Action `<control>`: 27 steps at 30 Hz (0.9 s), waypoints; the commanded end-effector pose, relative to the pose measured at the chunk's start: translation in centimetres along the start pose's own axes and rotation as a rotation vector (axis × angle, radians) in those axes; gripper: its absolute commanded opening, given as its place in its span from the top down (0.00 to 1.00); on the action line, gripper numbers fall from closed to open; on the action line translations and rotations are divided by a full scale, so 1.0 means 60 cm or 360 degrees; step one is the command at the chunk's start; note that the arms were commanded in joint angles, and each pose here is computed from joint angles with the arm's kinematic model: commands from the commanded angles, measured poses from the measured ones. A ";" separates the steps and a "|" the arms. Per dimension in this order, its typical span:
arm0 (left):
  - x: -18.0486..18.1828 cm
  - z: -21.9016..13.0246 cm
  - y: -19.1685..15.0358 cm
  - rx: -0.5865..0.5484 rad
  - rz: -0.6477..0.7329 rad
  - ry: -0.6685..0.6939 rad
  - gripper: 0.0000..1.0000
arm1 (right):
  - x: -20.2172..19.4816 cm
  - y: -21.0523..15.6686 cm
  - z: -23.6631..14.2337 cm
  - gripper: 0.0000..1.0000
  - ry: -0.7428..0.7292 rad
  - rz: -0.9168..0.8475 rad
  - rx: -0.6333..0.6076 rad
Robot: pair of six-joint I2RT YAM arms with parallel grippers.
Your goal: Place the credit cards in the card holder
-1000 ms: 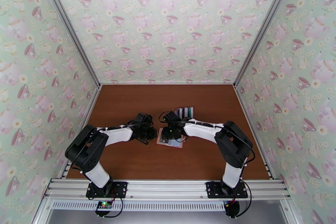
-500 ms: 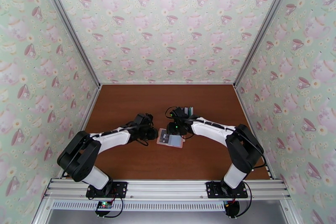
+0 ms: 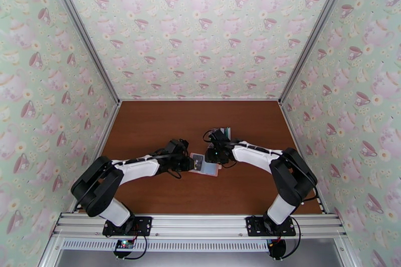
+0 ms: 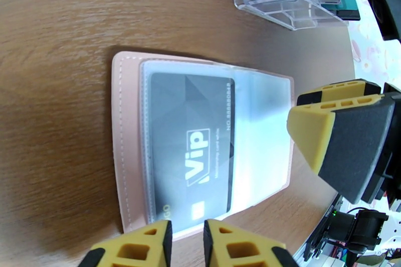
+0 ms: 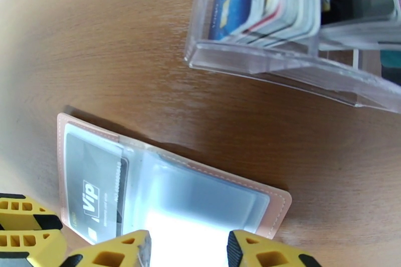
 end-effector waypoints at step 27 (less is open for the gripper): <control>0.051 0.021 -0.038 0.0086 -0.0069 0.0135 0.75 | -0.001 0.019 0.002 0.53 0.0048 -0.0011 -0.0025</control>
Point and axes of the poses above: each hand's point on the last joint's axis, 136 mm out from that joint toward the fingers, its own z axis out along the fingers, its own x axis along the line the jaws close on, y = z × x, the point moved 2 cm from there along -z, back along the fingers, and after that the axes turned 2 degrees about -z, right-handed, at the moved point
